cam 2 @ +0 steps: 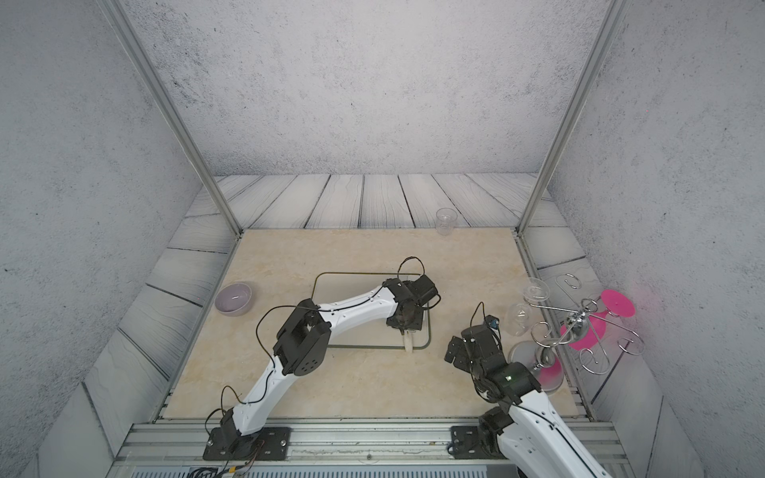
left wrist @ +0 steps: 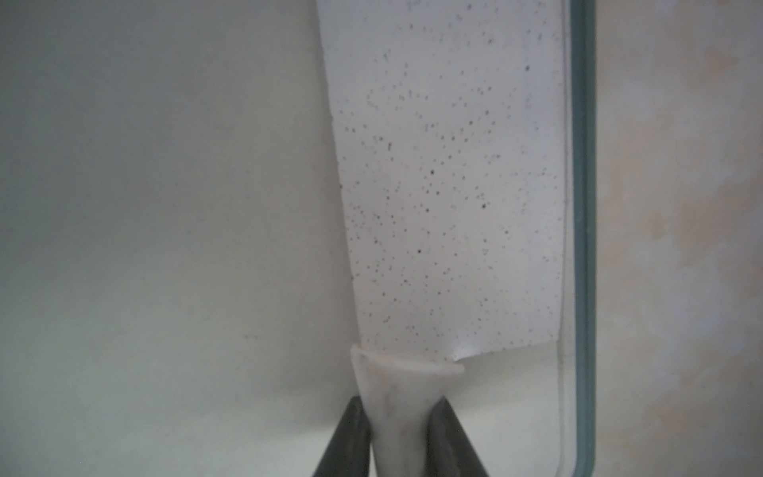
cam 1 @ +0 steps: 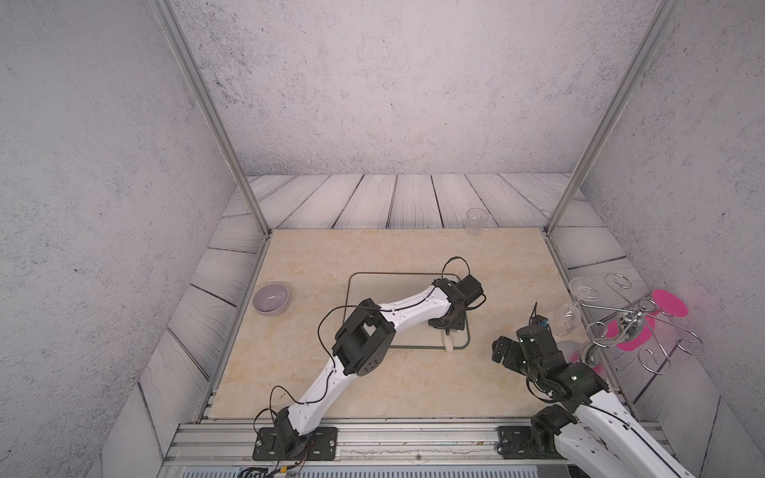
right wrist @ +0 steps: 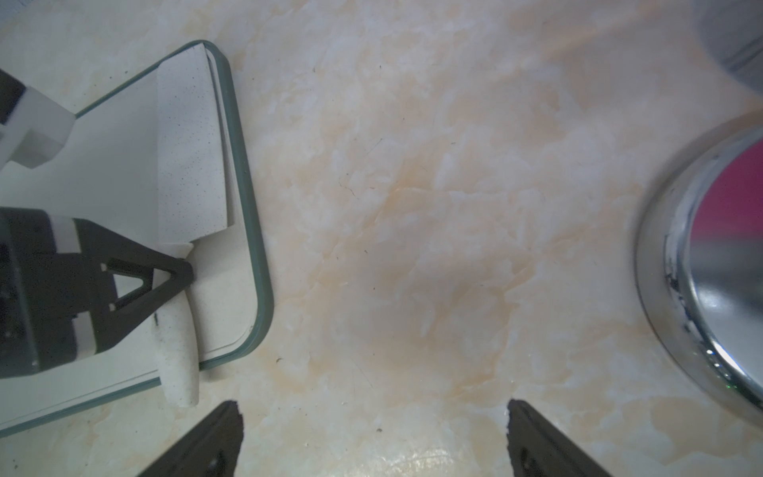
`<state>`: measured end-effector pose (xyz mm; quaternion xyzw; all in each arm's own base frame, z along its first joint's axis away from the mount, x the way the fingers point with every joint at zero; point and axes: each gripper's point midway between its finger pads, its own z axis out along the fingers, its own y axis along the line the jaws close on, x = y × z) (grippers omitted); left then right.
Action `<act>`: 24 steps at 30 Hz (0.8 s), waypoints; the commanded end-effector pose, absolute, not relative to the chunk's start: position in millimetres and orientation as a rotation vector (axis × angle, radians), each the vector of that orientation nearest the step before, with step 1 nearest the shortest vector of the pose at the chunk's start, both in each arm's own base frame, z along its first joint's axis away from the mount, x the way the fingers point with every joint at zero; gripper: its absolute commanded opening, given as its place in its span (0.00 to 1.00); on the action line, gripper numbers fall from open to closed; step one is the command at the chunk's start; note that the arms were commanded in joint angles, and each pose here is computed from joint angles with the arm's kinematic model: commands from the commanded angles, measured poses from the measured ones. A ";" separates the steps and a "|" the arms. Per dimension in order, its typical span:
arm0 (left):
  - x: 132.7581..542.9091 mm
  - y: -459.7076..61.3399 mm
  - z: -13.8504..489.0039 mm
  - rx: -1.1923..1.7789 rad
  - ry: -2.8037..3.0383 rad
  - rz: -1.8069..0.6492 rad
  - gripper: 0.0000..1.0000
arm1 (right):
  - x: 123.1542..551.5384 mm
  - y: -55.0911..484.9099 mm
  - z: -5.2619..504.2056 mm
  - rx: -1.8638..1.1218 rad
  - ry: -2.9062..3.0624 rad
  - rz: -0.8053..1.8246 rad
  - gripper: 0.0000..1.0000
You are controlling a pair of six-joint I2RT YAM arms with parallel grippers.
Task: Align the knife with the edge of the cutting board
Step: Place the knife at the edge of the cutting board.
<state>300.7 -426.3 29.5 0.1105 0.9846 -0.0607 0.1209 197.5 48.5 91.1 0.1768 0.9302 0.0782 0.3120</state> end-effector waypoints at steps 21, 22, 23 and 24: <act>308.4 -435.3 23.7 0.334 2.871 -0.214 0.31 | 198.6 44.0 85.3 0.462 2.461 0.164 0.99; 309.4 -434.6 24.3 0.331 2.870 -0.213 0.33 | 198.8 44.2 85.9 0.463 2.459 0.166 0.99; 310.1 -434.5 25.8 0.330 2.867 -0.215 0.35 | 198.7 44.3 85.8 0.462 2.459 0.166 0.99; 311.0 -434.8 27.6 0.331 2.863 -0.219 0.37 | 198.6 44.2 85.6 0.462 2.460 0.165 0.99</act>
